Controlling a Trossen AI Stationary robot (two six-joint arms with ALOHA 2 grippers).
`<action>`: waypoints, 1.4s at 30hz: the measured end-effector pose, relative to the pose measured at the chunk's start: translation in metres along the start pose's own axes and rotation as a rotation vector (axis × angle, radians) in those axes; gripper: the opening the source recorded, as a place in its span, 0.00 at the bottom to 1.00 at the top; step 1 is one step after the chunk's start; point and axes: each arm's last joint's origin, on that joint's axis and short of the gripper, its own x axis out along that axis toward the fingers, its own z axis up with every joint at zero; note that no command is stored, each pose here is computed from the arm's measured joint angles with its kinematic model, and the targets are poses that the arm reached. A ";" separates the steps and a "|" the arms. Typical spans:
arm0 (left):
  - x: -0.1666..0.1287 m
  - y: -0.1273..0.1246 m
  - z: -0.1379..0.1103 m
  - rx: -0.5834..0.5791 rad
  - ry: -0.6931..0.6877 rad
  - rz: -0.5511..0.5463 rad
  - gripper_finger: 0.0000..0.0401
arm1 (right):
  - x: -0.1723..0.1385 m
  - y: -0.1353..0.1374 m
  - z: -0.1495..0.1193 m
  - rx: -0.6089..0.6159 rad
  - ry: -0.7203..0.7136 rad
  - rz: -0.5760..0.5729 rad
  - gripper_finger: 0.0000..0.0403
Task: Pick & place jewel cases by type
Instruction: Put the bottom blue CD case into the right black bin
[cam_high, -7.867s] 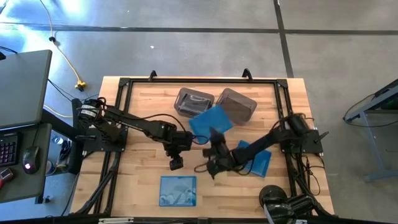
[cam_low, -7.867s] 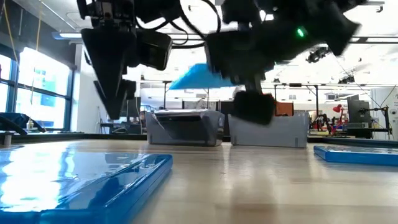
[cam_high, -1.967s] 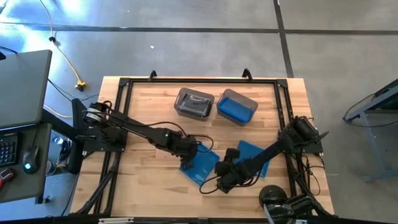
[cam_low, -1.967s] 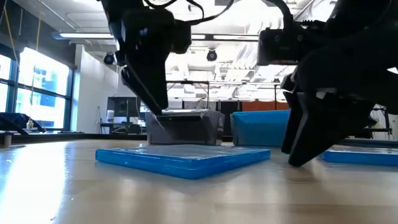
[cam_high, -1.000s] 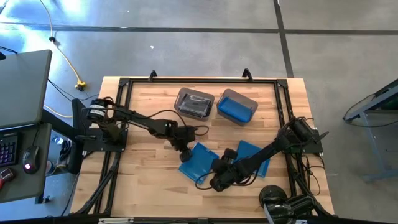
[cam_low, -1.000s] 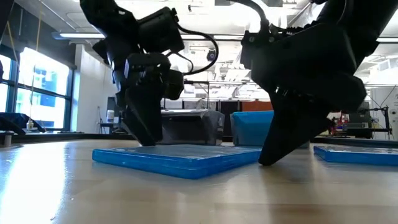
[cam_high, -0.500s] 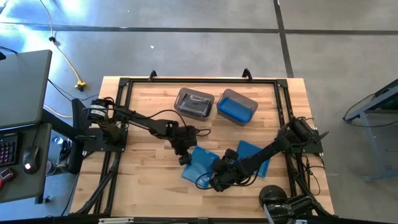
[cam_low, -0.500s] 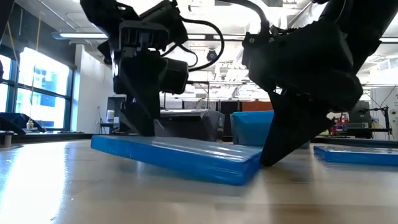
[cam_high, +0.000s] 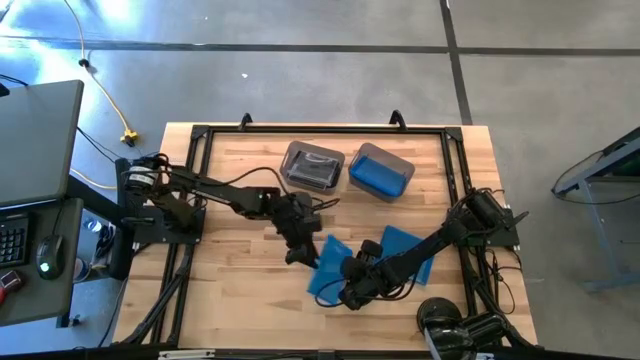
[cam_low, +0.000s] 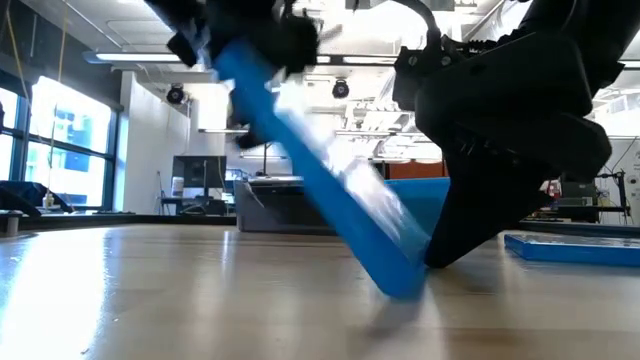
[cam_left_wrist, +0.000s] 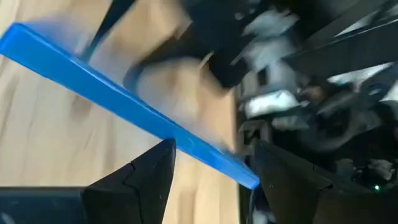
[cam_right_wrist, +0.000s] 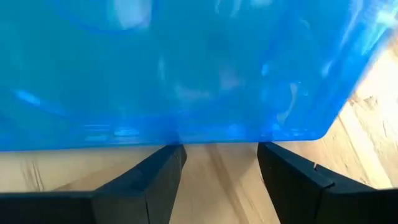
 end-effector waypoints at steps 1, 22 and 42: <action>0.000 -0.003 0.004 0.030 -0.036 -0.016 0.55 | 0.000 0.000 0.000 0.000 -0.002 0.002 0.52; 0.009 0.016 -0.002 0.270 -0.045 0.195 0.55 | 0.000 0.003 0.009 -0.070 -0.092 0.015 0.52; 0.041 -0.026 -0.035 1.003 -0.009 0.618 0.55 | -0.005 0.002 0.012 -0.105 -0.104 0.020 0.52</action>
